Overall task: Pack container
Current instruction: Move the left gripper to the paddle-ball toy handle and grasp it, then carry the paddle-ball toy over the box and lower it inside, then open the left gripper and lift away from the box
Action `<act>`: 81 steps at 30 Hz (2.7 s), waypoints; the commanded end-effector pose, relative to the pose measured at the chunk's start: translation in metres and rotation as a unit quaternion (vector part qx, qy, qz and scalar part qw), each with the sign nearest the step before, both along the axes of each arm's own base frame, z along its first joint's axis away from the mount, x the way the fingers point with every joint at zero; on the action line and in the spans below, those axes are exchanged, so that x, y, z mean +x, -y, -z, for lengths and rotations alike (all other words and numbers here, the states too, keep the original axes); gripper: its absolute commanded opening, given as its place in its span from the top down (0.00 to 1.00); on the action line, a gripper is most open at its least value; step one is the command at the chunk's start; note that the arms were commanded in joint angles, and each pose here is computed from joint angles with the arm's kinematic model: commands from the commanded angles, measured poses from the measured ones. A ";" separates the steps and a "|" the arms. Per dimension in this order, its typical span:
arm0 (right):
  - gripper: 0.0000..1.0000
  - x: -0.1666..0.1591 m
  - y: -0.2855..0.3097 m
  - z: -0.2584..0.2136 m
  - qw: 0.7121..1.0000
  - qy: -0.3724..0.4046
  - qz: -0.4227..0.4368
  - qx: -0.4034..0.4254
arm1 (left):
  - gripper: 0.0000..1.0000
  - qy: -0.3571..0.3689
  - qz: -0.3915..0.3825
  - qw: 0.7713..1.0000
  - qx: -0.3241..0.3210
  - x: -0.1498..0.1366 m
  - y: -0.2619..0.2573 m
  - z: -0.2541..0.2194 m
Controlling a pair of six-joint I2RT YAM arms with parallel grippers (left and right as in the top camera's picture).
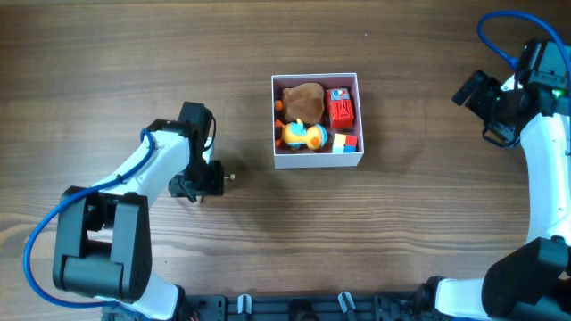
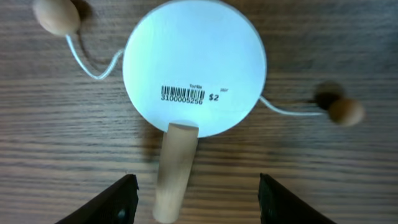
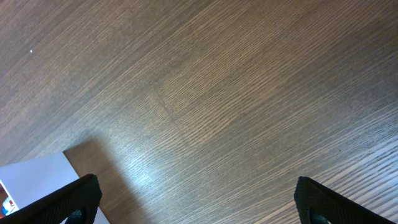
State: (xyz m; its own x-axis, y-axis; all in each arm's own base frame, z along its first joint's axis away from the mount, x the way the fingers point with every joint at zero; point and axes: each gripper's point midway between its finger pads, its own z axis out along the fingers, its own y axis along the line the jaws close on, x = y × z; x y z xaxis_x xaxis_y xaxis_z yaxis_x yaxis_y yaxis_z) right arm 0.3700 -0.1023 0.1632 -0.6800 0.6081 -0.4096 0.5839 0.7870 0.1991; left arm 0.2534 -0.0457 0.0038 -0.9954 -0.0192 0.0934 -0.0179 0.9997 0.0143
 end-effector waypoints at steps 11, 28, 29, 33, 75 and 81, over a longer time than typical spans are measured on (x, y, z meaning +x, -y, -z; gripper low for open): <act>0.00 0.001 0.000 0.003 1.000 -0.002 0.006 0.006 | 0.77 0.003 -0.006 1.000 0.006 -0.009 -0.005 0.018; 0.00 0.001 0.000 0.003 1.000 -0.002 0.006 0.006 | 0.96 0.102 0.015 0.992 -0.067 0.054 0.038 -0.103; 0.00 0.001 0.000 0.003 1.000 -0.002 0.006 0.006 | 0.96 0.133 0.034 0.988 -0.077 0.066 0.047 -0.124; 0.00 0.001 0.000 0.003 1.000 -0.002 0.006 0.006 | 0.96 0.218 0.104 0.964 -0.109 0.092 0.087 -0.173; 0.00 0.001 0.000 0.003 1.000 -0.002 0.006 0.006 | 0.50 0.218 0.178 0.948 -0.146 0.098 0.259 -0.083; 0.00 0.001 0.000 0.003 1.000 -0.002 0.006 0.006 | 0.39 0.265 0.175 0.933 -0.171 0.105 0.262 -0.139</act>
